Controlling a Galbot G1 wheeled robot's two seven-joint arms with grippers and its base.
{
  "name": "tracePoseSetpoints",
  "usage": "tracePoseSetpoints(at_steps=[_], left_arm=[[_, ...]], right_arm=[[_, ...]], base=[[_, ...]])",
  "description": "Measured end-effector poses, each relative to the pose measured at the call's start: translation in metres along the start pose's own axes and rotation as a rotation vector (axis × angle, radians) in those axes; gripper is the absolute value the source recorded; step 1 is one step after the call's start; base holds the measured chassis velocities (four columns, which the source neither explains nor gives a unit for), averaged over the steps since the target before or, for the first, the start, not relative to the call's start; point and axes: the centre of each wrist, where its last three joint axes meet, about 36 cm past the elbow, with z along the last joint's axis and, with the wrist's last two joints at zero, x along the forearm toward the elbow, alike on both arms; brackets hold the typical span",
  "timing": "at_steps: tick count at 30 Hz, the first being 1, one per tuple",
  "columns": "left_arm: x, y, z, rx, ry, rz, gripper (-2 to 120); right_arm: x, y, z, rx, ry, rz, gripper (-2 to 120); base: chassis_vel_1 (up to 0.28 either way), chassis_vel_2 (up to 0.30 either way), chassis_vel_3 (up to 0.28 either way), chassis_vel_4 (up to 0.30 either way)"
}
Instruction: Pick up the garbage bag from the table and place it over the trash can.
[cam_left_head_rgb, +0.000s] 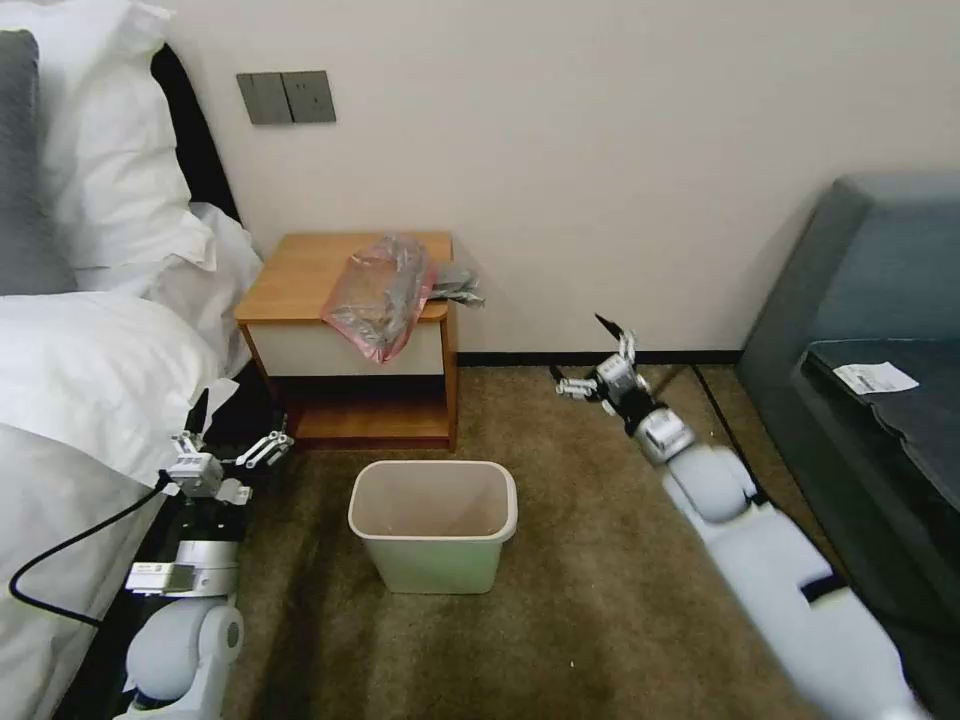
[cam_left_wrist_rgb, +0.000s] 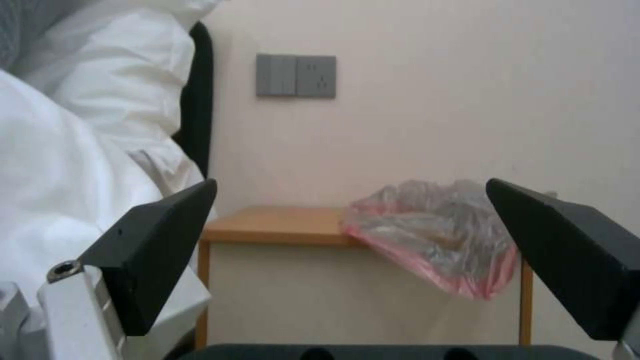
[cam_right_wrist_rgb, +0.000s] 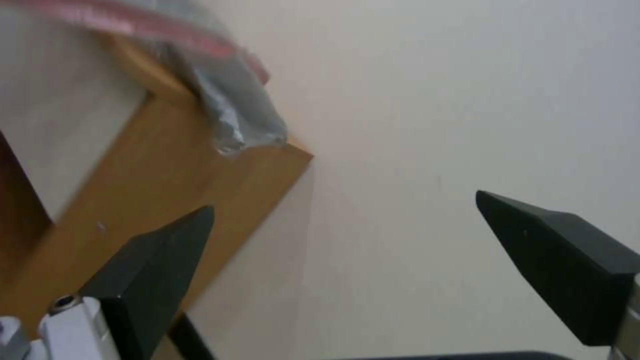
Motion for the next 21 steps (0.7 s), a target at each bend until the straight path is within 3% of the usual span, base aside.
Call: tracePoseSetpoints(at_steps=[14,21], left_arm=[[0.003,-0.011,0.014,0.009,0.022,-0.025,100],[0.006,-0.014,0.016,0.012,0.026,-0.034,100]], right_arm=[[-0.116,-0.027,-0.033,0.381,0.005,-0.205,100],[-0.144,-0.030,-0.035,0.435,0.037,-0.258,100]], base=[[0.000,0.000,0.000,0.000],[0.000,0.000,0.000,0.000]])
